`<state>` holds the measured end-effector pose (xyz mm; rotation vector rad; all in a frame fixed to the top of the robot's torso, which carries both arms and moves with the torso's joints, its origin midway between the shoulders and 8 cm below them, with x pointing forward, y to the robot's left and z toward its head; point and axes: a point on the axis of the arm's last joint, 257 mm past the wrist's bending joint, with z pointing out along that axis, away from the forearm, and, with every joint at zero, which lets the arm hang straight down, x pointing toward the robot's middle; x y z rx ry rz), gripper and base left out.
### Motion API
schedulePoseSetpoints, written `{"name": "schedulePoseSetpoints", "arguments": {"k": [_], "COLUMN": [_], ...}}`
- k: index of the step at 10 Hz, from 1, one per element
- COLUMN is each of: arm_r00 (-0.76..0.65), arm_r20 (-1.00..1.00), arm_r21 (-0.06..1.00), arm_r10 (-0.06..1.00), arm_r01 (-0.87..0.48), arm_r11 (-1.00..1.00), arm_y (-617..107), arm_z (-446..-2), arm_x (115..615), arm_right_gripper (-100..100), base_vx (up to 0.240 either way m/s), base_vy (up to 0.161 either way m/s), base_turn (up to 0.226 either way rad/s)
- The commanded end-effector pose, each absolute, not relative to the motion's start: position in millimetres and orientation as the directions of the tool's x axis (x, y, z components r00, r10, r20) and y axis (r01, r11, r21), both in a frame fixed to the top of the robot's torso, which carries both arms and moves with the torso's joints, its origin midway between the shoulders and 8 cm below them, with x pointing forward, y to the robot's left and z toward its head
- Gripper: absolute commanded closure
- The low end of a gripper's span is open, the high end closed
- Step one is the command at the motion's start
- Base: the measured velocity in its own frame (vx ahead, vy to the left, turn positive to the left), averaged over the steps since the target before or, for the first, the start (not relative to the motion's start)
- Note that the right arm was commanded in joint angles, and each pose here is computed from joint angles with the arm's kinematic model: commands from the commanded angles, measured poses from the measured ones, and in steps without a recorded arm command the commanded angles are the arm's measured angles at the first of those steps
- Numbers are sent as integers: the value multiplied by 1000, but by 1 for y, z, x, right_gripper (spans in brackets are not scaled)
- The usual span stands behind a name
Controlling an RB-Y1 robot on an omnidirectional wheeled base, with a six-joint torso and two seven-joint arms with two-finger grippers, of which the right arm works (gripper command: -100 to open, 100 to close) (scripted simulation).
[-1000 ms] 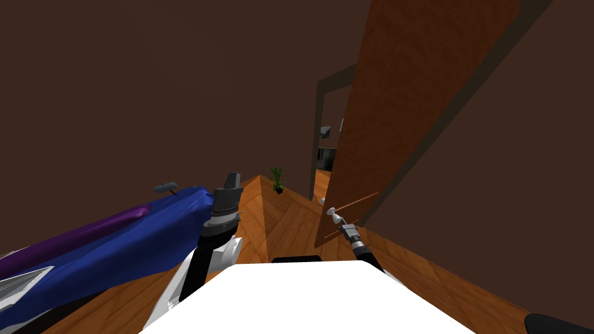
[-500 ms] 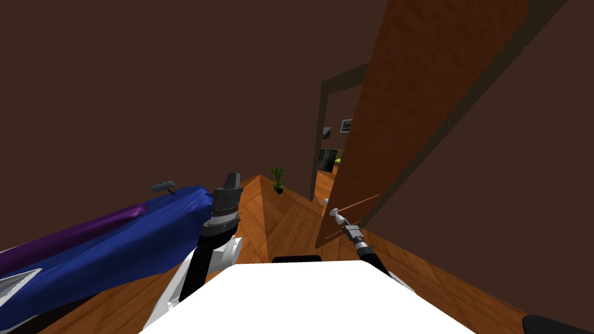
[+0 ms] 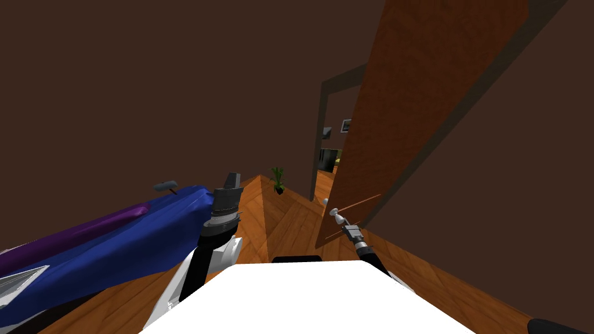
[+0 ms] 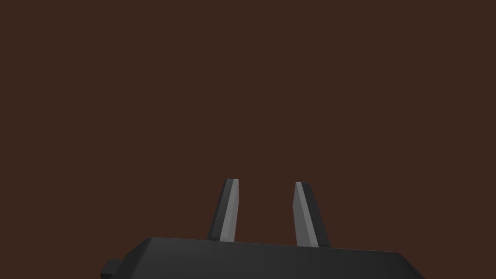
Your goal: Pull the door open
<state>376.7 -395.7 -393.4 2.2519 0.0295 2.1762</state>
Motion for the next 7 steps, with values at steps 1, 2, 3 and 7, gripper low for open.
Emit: {"name": "schedulePoseSetpoints", "arguments": {"k": [1,2,3,7], "arm_r00": [26,23,19,7], "arm_r20": [1000,1000,1000,1000], "arm_r21": [17,16,14,6], "arm_r10": [18,17,15,7], "arm_r01": [39,47,66,123], "arm_r11": [-999,-999,-998,-992], "arm_y": [-386,-384,-379,-363], "arm_z": [-393,-393,-393,-392], "arm_x": [373,372,370,362], "arm_right_gripper": [-100,-100,-100,-100], "base_vx": [-142,-205,-167,-167], "base_vy": [-57,-107,-102,-94], "base_turn": [181,148,97,97]}}
